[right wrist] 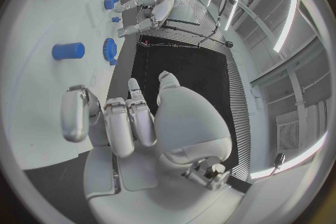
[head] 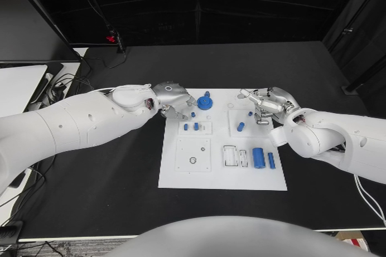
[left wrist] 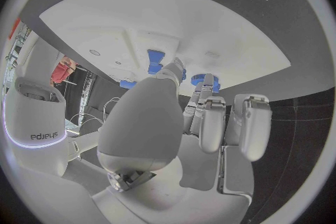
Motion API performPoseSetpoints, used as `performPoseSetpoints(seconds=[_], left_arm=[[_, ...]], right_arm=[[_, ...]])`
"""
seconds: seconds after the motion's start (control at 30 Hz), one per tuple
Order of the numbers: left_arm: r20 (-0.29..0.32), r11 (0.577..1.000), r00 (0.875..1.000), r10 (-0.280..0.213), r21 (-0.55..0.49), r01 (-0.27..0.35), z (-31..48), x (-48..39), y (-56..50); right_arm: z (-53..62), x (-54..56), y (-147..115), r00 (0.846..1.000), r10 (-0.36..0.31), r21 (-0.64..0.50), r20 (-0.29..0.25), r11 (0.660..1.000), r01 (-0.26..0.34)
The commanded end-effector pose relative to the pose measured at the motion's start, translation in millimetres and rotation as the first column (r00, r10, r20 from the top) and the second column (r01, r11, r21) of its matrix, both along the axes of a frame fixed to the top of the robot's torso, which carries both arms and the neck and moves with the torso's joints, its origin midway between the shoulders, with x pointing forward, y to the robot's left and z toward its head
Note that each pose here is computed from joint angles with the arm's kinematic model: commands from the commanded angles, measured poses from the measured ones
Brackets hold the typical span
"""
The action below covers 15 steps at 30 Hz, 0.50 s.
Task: Assemble the parts on the task board
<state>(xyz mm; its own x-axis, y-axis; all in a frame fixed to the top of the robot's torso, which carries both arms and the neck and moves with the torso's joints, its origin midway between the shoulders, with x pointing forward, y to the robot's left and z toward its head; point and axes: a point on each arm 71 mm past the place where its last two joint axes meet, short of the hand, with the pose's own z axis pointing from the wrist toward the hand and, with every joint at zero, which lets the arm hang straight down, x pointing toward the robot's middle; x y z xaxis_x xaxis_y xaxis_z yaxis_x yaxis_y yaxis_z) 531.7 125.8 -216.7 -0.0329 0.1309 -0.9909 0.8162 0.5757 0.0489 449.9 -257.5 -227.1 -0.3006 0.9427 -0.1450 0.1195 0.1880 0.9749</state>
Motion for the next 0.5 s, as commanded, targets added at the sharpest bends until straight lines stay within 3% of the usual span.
performPoseSetpoints(seconds=[0.03,0.23,0.37,0.5], left_arm=[[0.103,0.997,0.994,0.032,-0.075,-0.024,9.5,1.0,5.1],[0.199,0.985,0.976,0.089,-0.164,-0.056,19.9,0.3,21.6],[0.224,0.972,0.967,0.121,-0.224,-0.070,25.7,-2.0,33.8],[0.208,0.950,0.964,0.165,-0.295,-0.099,30.3,-6.4,47.8]], right_arm=[[1.1,0.0,1.0,1.000,0.010,0.005,0.006,1.000,-0.010],[2.0,-0.1,1.2,1.000,0.006,0.005,0.017,1.000,-0.007],[5.6,-3.2,-2.7,0.999,0.002,-0.005,0.042,1.000,-0.002],[22.3,-3.7,-13.6,0.994,0.006,-0.038,0.110,0.999,-0.002]])
